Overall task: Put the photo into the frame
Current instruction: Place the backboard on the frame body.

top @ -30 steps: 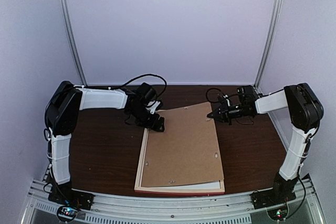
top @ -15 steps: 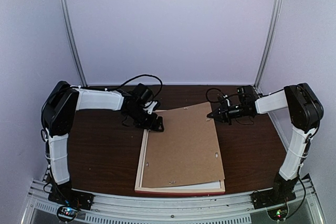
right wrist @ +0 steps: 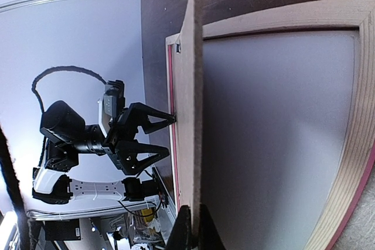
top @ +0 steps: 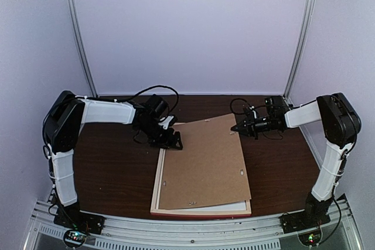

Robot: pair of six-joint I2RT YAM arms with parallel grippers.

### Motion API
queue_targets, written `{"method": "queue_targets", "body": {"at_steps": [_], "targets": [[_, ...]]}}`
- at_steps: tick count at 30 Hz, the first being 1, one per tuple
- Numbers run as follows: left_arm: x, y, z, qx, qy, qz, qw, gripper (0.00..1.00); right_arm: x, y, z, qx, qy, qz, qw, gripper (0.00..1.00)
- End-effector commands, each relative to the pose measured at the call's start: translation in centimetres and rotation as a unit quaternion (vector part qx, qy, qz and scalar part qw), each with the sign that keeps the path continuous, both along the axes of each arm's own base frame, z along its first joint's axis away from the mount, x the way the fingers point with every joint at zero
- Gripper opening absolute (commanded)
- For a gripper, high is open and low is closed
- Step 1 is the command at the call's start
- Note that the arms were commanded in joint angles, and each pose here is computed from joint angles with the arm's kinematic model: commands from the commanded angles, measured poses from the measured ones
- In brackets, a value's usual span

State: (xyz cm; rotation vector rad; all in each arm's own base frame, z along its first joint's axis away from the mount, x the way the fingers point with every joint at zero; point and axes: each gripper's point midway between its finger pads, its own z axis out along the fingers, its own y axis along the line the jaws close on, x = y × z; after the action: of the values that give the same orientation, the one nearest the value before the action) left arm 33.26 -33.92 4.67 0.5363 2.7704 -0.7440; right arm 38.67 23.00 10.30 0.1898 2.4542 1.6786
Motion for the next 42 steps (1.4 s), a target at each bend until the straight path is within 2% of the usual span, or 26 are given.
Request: {"method": "queue_targets", "body": {"at_steps": [1,12,19,24,34,42], "targets": [[-2.2,0.8,-0.4,0.008,0.038,-0.001,0.999,0.82,1.4,-0.6,-0.6,-0.033,-0.016,-0.039,0.999,0.00],[-1.0,4.7,1.8,0.052,-0.032,0.048,0.997,0.85,1.3,-0.7,-2.1,-0.051,-0.015,-0.031,0.998,0.00],[-1.6,5.7,0.1,0.059,-0.019,0.064,0.996,0.86,0.9,-0.4,-3.2,-0.069,-0.011,-0.021,0.997,0.00],[-2.4,5.3,-0.5,0.041,-0.001,0.061,0.997,0.86,0.9,-0.4,-3.7,-0.078,-0.010,-0.024,0.997,0.00],[-3.8,4.3,-1.0,-0.005,0.025,0.056,0.998,0.85,0.4,0.1,-4.7,-0.118,-0.014,-0.014,0.993,0.08],[-3.7,4.3,-0.4,-0.012,0.018,0.056,0.998,0.85,-0.1,0.0,-4.7,-0.142,-0.018,-0.008,0.990,0.20]]}}
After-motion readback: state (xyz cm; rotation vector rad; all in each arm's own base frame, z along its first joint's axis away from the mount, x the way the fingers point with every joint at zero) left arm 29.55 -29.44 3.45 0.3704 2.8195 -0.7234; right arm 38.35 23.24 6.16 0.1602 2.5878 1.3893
